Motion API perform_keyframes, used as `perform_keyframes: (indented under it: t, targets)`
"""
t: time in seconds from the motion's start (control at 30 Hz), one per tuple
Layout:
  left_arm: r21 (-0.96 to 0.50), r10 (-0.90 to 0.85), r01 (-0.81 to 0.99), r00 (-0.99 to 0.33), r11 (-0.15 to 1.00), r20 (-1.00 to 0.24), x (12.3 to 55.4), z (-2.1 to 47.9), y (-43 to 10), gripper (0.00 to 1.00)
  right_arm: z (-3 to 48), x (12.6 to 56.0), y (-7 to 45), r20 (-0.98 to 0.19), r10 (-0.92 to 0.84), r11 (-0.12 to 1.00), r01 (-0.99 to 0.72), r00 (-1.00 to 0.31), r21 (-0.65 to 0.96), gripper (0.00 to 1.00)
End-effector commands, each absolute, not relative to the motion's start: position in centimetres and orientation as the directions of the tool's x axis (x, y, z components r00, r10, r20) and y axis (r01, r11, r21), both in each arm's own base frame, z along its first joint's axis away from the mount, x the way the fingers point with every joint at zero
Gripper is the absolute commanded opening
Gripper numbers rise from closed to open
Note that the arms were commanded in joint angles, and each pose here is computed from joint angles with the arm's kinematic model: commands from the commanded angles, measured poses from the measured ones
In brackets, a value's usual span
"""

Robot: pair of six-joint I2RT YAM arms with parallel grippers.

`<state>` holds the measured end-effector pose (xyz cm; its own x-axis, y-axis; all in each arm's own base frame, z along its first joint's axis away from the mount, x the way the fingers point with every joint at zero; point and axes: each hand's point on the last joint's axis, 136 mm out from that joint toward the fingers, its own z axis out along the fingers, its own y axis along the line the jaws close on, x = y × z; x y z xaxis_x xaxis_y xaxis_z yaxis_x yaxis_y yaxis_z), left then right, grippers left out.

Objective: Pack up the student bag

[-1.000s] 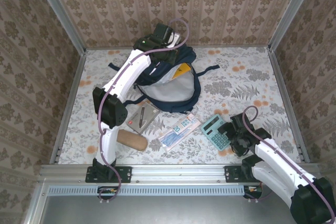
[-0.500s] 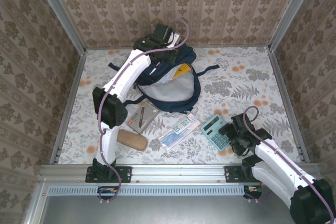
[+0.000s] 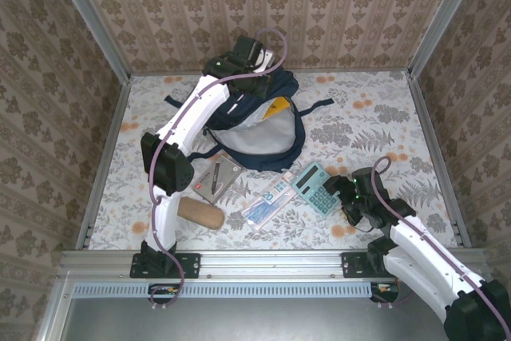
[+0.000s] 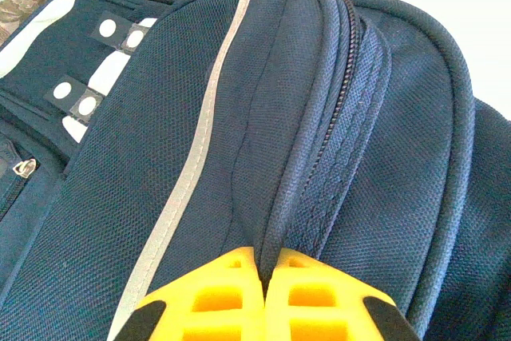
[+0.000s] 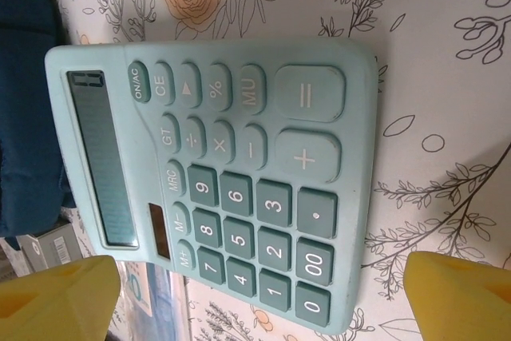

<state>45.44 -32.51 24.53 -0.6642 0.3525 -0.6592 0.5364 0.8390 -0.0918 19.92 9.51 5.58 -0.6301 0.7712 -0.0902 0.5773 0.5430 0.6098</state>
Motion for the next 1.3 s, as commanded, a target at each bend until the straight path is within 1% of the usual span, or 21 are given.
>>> perform_keyframes:
  t: [0.0,0.17,0.27,0.4,0.57,0.67,0.8,0.87,0.97,1.07,1.27]
  targets:
    - [-0.129,0.288,0.542,-0.616,0.83,-0.733,45.6,28.2,-33.4,0.0,6.0,20.5,10.1,-0.097,0.755,0.554,0.55,-0.649,0.625,0.93]
    - [-0.129,0.292,0.545,-0.617,0.829,-0.731,45.4,28.2,-33.5,0.0,5.7,22.1,11.2,-0.096,0.738,0.549,0.511,-0.668,0.661,0.89]
    - [-0.128,0.294,0.546,-0.617,0.828,-0.73,45.3,28.1,-33.5,0.0,5.8,22.7,11.9,-0.097,0.711,0.572,0.492,-0.696,0.656,0.88]
    - [-0.124,0.299,0.547,-0.617,0.828,-0.728,45.2,28.1,-33.4,0.0,5.4,22.5,11.5,-0.111,0.695,0.612,0.503,-0.711,0.61,0.89]
    - [-0.125,0.297,0.547,-0.617,0.828,-0.729,45.2,28.1,-33.4,0.0,4.6,21.1,9.6,-0.123,0.718,0.637,0.575,-0.685,0.513,0.89]
    - [-0.126,0.296,0.546,-0.617,0.828,-0.729,45.2,28.1,-33.4,0.0,5.0,21.0,10.0,-0.108,0.71,0.633,0.564,-0.695,0.53,0.89]
    - [-0.123,0.297,0.547,-0.615,0.828,-0.73,45.2,28.1,-33.4,0.0,5.8,20.8,9.4,-0.144,0.713,0.639,0.55,-0.687,0.538,0.89]
    - [-0.125,0.297,0.548,-0.616,0.827,-0.73,45.3,28.0,-33.5,0.0,5.4,20.9,9.3,-0.155,0.719,0.633,0.547,-0.678,0.548,0.89]
    - [-0.129,0.297,0.549,-0.617,0.826,-0.729,45.3,27.9,-33.6,0.0,4.4,21.1,9.9,-0.126,0.723,0.615,0.548,-0.68,0.567,0.88]
    - [-0.131,0.296,0.55,-0.617,0.825,-0.729,45.3,28.0,-33.6,0.0,4.0,21.7,10.7,-0.106,0.711,0.613,0.538,-0.696,0.578,0.88]
    - [-0.128,0.301,0.55,-0.62,0.825,-0.725,45.2,27.8,-33.5,0.0,4.8,23.6,12.3,-0.114,0.681,0.608,0.473,-0.723,0.637,0.86]
